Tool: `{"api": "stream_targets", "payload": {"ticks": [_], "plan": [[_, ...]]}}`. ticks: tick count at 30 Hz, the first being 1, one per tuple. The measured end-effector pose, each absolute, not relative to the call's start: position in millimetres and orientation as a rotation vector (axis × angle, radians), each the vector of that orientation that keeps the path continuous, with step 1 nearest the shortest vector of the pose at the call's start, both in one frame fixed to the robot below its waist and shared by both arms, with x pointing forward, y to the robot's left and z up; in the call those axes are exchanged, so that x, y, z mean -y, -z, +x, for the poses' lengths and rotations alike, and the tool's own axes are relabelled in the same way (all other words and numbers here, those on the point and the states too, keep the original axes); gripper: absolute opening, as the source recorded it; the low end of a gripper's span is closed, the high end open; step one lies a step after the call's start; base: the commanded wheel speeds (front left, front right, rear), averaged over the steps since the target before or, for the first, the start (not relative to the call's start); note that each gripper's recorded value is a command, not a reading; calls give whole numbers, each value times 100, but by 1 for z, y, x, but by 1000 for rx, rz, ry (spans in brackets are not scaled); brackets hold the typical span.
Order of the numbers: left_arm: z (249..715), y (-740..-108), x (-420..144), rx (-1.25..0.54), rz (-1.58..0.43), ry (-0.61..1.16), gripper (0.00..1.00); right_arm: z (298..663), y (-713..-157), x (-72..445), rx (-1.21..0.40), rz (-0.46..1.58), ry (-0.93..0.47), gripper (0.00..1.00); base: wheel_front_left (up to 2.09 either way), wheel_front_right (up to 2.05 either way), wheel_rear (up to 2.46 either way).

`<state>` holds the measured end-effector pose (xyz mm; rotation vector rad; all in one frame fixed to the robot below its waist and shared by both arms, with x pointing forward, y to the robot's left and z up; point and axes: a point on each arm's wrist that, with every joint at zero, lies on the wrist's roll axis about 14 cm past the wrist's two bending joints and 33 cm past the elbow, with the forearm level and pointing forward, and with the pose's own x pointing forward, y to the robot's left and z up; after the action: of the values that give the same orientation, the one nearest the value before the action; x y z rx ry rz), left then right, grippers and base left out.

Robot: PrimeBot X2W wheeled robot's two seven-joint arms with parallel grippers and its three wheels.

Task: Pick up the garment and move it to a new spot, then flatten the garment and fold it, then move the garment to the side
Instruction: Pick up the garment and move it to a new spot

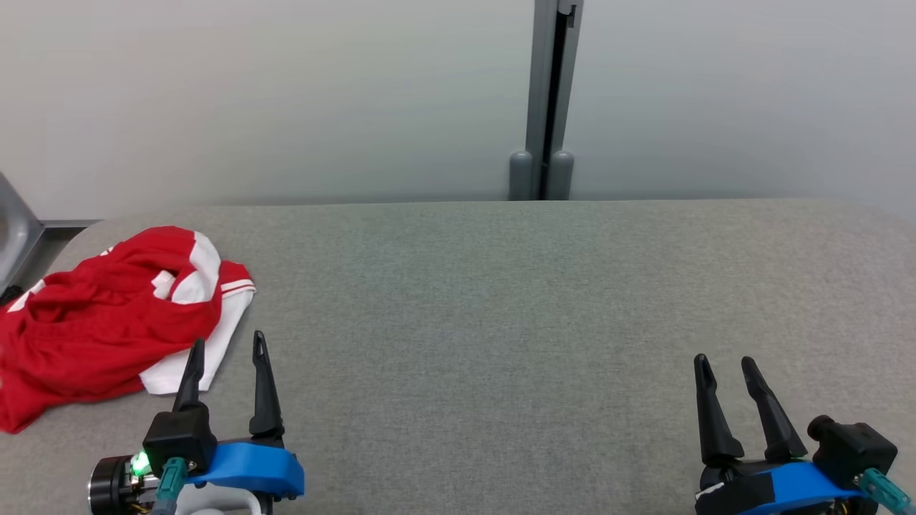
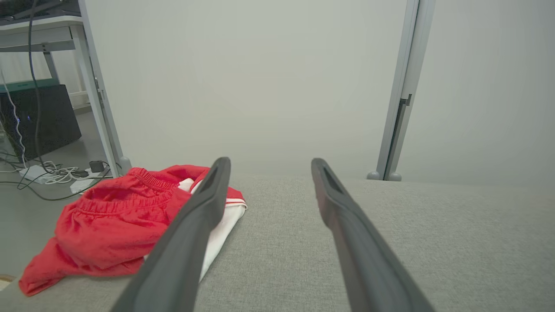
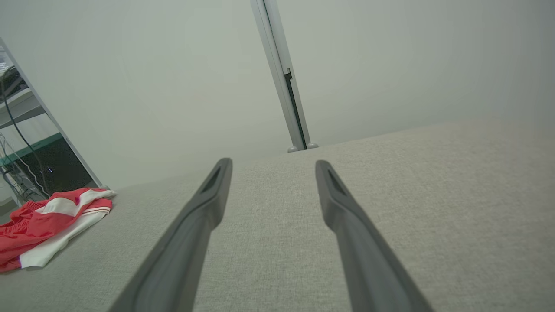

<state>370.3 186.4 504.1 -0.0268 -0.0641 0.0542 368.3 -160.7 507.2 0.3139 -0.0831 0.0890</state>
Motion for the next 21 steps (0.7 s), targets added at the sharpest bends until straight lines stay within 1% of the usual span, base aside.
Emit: {"api": "stream_targets", "payload": {"ticks": [21], "plan": [[329,-508,-263,77,-2,-283,100,392,-502,94,36,300,-282,100,0,0,0]]}}
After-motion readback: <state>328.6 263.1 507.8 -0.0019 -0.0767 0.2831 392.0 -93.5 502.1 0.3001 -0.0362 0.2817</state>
